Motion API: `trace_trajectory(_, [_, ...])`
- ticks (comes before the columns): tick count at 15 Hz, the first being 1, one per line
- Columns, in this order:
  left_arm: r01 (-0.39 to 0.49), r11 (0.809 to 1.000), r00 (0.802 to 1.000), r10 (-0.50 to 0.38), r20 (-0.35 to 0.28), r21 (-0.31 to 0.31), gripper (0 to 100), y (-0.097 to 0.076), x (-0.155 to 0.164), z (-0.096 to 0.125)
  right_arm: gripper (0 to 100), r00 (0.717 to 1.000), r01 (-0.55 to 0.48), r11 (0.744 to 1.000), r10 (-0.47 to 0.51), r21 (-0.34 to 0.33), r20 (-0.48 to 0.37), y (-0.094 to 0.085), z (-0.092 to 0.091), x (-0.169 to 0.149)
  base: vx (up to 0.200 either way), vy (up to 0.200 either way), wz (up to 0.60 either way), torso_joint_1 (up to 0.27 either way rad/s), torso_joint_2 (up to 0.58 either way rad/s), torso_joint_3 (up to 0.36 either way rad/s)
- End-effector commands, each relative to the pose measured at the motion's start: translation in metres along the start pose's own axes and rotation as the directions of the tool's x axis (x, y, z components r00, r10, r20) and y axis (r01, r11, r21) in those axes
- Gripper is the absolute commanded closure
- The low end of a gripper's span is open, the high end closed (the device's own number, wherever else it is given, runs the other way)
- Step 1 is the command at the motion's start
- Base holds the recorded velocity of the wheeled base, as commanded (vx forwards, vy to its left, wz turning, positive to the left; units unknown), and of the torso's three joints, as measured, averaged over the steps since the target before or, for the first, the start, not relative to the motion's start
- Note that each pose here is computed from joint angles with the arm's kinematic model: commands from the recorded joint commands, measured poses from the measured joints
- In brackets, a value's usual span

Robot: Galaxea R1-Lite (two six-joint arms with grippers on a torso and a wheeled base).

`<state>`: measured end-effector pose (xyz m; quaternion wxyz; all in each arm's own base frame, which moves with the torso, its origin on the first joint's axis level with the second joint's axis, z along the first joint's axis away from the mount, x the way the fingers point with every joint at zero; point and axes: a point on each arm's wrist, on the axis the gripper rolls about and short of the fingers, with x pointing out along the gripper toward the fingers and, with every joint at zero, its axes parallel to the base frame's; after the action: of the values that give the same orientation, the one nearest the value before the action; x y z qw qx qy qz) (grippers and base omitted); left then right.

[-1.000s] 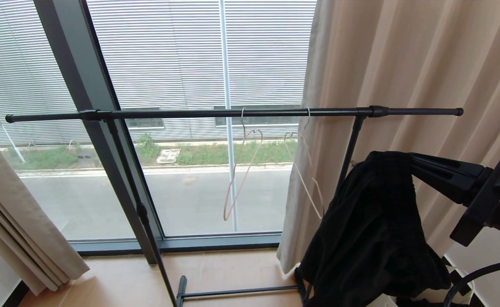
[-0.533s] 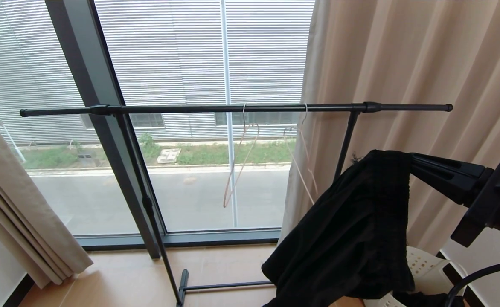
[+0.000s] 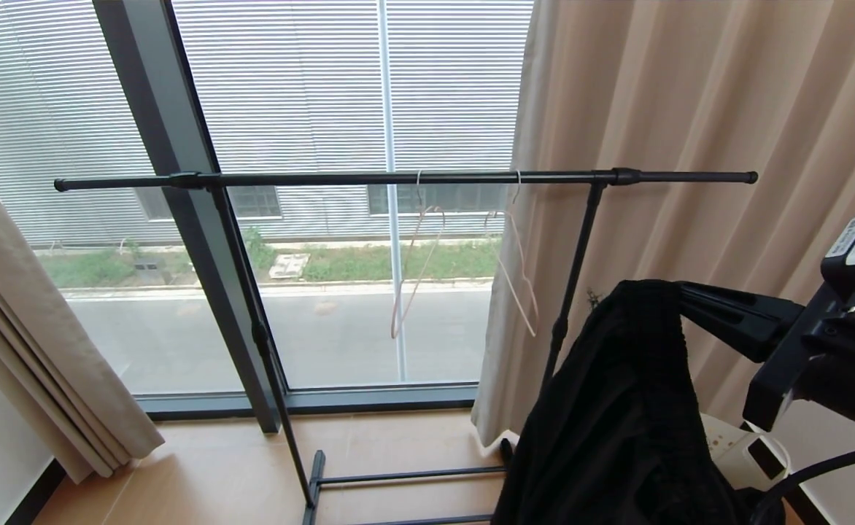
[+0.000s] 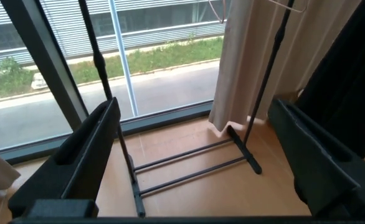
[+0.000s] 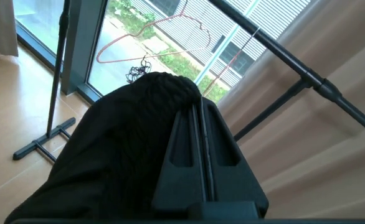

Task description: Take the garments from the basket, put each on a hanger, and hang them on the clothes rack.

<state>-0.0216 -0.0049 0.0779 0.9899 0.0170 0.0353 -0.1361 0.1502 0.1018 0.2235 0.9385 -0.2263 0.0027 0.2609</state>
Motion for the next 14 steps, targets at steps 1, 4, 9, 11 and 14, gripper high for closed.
trace_trajectory(1, [0.045, 0.997, 0.973, -0.057, -0.224, -0.057, 0, 0.005, 0.018, 0.004, 100, 0.999, -0.043, 0.999, 0.043, -0.014, -0.022, 0.015, 0.004, 0.016, 0.0, 0.0, 0.0, 0.0, 0.0, 0.0])
trace_trajectory(4, [0.116, 0.98, 0.919, -0.168, -0.357, -0.163, 0, 0.009, 0.049, 0.023, 100, 0.996, -0.06, 0.996, 0.065, 0.064, -0.065, 0.037, 0.016, 0.059, 0.0, 0.0, 0.0, 0.0, 0.0, 0.0])
trace_trajectory(9, [0.036, 0.976, 0.907, -0.122, -0.404, -0.215, 0, 0.015, 0.069, 0.038, 100, 0.991, 0.052, 0.986, -0.032, 0.158, -0.13, 0.046, 0.019, 0.103, 0.0, 0.0, 0.0, 0.0, 0.0, 0.0])
trace_trajectory(11, [0.039, 0.979, 0.905, -0.119, -0.407, -0.199, 0, 0.018, 0.079, 0.049, 100, 0.989, 0.127, 0.978, -0.111, 0.165, -0.102, 0.048, 0.04, 0.115, 0.0, 0.0, 0.0, 0.0, 0.0, 0.0])
trace_trajectory(14, [0.112, 0.979, 0.885, -0.177, -0.43, -0.172, 0, 0.017, 0.109, 0.07, 100, 0.975, 0.212, 0.957, -0.193, 0.2, -0.109, 0.056, 0.049, 0.135, 0.0, 0.0, 0.0, 0.0, 0.0, 0.0])
